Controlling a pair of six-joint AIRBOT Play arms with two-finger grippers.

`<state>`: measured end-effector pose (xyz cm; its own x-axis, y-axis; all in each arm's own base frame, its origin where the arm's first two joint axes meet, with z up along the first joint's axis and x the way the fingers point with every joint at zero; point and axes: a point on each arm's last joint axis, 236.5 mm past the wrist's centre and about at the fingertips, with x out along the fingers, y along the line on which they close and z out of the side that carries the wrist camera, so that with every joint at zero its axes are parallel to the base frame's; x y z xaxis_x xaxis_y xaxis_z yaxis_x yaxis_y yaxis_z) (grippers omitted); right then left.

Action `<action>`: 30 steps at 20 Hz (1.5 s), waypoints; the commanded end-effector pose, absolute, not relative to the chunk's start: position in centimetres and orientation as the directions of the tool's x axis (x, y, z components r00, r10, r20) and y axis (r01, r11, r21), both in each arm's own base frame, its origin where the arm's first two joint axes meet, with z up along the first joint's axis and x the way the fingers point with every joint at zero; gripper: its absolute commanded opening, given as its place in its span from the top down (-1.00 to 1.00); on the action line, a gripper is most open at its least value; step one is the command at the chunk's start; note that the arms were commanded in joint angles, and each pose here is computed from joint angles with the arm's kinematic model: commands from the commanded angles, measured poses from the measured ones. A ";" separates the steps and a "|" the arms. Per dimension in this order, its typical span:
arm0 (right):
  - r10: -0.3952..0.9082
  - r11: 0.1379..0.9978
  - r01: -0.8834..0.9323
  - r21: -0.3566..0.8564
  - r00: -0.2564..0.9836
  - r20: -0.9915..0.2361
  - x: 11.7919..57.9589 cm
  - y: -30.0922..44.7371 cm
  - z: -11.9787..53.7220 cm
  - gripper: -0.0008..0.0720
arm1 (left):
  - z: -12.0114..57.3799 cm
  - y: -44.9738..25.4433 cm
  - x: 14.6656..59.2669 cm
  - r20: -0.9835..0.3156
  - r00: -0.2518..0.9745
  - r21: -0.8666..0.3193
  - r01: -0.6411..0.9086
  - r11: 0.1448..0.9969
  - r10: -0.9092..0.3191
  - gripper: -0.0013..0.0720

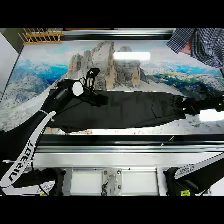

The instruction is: Fold the clothes and pants, and hang the long-sleeved shirts on hangers.

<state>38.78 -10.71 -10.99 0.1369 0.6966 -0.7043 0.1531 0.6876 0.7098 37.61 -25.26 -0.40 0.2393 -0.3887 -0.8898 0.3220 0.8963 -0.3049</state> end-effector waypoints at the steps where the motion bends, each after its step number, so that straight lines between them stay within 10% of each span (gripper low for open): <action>1: 0.733 0.663 0.121 0.739 0.093 -0.674 39.5 -7.6 -11.6 -0.85 | -0.6 -25.4 37.7 -0.895 0.228 -0.302 0.324 0.896 -0.384 0.96; 4: 0.737 0.663 0.111 0.740 0.073 -0.671 39.8 -6.3 -11.6 -0.32 | -0.7 -25.3 37.8 -0.895 0.228 -0.302 0.322 0.897 -0.383 0.96; 8: 0.740 0.660 0.130 0.740 0.062 -0.670 39.8 -5.9 -11.2 0.92 | -0.7 -25.3 37.8 -0.895 0.228 -0.302 0.322 0.898 -0.383 0.96; 17: 0.323 0.933 0.187 0.308 -0.055 -0.945 32.7 -14.2 -2.3 0.92 | -2.1 -27.0 38.1 -0.898 0.211 -0.306 0.329 0.893 -0.386 0.96; 30: 0.464 0.882 -0.077 0.465 0.325 -0.824 31.9 -4.3 16.0 0.92 | -10.8 -40.2 37.4 -0.878 -0.002 -0.437 0.412 0.800 -0.479 0.96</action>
